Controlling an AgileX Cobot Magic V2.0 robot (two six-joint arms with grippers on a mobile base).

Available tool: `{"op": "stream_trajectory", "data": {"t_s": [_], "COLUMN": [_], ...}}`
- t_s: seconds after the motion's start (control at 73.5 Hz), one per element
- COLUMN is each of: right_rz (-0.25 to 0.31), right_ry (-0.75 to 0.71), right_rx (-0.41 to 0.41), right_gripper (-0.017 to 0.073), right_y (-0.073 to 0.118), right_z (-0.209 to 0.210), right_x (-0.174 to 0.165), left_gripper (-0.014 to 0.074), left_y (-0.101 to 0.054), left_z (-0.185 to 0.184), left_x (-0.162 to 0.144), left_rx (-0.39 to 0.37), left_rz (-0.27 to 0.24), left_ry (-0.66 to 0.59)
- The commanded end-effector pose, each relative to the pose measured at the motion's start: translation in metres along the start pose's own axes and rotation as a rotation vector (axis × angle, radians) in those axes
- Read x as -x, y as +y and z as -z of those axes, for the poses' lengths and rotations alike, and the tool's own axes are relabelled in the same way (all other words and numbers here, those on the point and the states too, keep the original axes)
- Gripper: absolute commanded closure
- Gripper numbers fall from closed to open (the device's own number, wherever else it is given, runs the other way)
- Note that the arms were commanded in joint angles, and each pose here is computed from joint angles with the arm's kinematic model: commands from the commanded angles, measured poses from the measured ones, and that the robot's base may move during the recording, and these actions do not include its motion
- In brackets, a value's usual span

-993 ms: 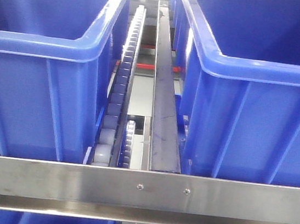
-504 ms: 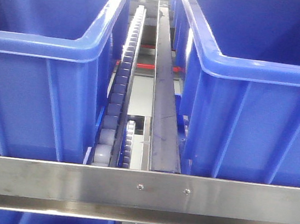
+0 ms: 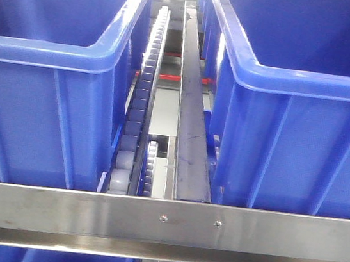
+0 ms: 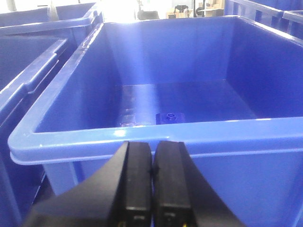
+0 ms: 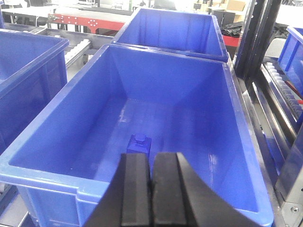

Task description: Pick and sort blue part to right shelf

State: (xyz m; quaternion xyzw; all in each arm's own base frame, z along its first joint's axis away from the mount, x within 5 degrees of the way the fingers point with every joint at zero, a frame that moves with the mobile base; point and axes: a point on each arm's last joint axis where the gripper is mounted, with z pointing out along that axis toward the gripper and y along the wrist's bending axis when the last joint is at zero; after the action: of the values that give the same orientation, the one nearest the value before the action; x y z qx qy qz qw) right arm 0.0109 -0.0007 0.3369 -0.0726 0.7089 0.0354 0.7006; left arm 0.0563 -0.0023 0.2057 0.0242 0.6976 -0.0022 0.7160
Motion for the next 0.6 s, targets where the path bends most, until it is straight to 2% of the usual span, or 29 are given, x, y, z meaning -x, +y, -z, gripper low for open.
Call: {"op": "stream_trajectory", "data": {"t_s": [0.0, 0.122, 0.272, 0.367, 0.585], "right_rz": [0.025, 0.018, -0.001, -0.045, -0.153], "right_ry": [-0.093, -0.090, -0.117, -0.131, -0.140], "right_rx": [-0.016, -0.036, -0.106, -0.129, -0.125], "right_gripper": [0.0518, 0.0518, 0.0518, 0.0518, 0.0518], "right_y": [-0.001, 0.000, 0.000, 0.000, 0.002], "right_z": [0.000, -0.010, -0.023, -0.030, -0.043], "right_x": [0.013, -0.001, -0.026, -0.051, -0.116], "left_gripper": [0.0468, 0.0468, 0.0468, 0.0468, 0.0468], "left_y": [0.001, 0.001, 0.001, 0.001, 0.001], "left_z": [0.001, 0.001, 0.001, 0.001, 0.001], "left_x": [0.001, 0.001, 0.001, 0.001, 0.001], "left_rx": [0.008, 0.008, 0.008, 0.008, 0.008], "left_rz": [0.014, 0.014, 0.014, 0.014, 0.014], "left_ry": [-0.082, -0.082, -0.082, -0.082, -0.082]}}
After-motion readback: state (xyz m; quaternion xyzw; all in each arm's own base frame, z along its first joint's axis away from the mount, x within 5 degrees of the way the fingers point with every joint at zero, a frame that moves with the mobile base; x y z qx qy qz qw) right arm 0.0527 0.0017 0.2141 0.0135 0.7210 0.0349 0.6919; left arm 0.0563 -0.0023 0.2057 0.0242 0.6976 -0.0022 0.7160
